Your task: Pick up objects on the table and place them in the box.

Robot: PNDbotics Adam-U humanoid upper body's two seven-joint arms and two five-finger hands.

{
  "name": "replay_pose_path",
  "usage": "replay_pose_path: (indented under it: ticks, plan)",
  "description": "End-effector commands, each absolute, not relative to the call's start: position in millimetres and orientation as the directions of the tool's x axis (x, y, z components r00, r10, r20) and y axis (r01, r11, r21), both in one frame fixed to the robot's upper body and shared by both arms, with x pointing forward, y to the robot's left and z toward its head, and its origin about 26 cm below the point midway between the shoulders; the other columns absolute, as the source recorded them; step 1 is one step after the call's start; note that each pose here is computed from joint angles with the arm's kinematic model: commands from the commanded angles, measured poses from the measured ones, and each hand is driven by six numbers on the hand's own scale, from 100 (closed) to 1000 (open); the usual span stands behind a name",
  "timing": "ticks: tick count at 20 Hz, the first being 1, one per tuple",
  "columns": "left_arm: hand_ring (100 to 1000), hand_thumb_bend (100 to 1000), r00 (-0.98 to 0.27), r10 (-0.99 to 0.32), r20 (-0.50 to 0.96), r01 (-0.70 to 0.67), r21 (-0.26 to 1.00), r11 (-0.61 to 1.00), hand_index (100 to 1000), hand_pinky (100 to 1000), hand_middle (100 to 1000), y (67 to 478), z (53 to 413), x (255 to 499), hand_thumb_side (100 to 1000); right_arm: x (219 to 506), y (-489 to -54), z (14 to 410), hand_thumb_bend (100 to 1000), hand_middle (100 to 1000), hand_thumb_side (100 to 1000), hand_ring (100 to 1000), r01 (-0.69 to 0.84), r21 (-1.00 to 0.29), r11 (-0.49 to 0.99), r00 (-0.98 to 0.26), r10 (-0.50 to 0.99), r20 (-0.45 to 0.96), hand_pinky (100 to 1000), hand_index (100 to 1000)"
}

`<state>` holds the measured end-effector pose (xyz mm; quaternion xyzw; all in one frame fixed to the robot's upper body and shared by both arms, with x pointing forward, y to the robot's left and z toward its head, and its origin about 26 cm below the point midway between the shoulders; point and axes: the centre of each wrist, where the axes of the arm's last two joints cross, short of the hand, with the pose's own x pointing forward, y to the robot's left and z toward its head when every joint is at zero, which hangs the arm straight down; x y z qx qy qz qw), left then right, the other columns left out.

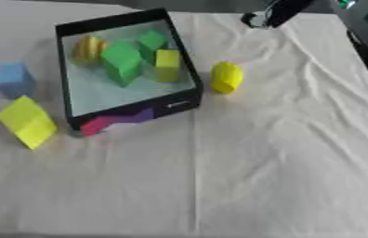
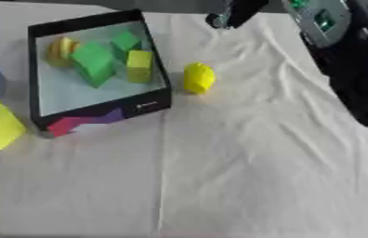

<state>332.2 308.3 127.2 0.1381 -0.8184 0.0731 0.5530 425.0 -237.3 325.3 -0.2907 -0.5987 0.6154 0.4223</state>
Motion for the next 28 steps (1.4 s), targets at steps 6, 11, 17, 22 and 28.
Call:
replay_pose_path:
  ticks: [6, 11, 17, 22, 28]
  plan:
    - [785, 100, -0.372, -0.187, 0.909, -0.33, 0.059, 0.942, 796, 736, 745, 318, 139, 331, 804, 389, -233, 313, 244, 806, 152, 863, -0.134, -0.986, 0.097, -0.485, 0.861, 0.15, 865, 924]
    - [785, 100, -0.366, -0.192, 0.911, -0.331, 0.065, 0.941, 796, 736, 744, 319, 137, 331, 807, 381, -225, 285, 215, 796, 125, 850, -0.123, -0.976, 0.182, -0.413, 0.884, 0.217, 858, 922]
    - [785, 100, -0.36, -0.195, 0.912, -0.331, 0.07, 0.941, 795, 736, 743, 319, 136, 331, 807, 376, -212, 263, 200, 797, 141, 851, -0.109, -0.965, 0.238, -0.346, 0.901, 0.261, 860, 923]
    - [785, 100, -0.359, -0.195, 0.913, -0.331, 0.071, 0.941, 795, 737, 743, 319, 136, 331, 807, 381, -206, 250, 180, 794, 171, 850, -0.127, -0.956, 0.263, -0.318, 0.902, 0.291, 859, 919]
    - [788, 100, -0.36, -0.193, 0.913, -0.326, 0.07, 0.943, 795, 738, 745, 318, 136, 331, 808, 390, -191, 236, 161, 803, 224, 859, -0.151, -0.947, 0.283, -0.31, 0.897, 0.317, 867, 929]
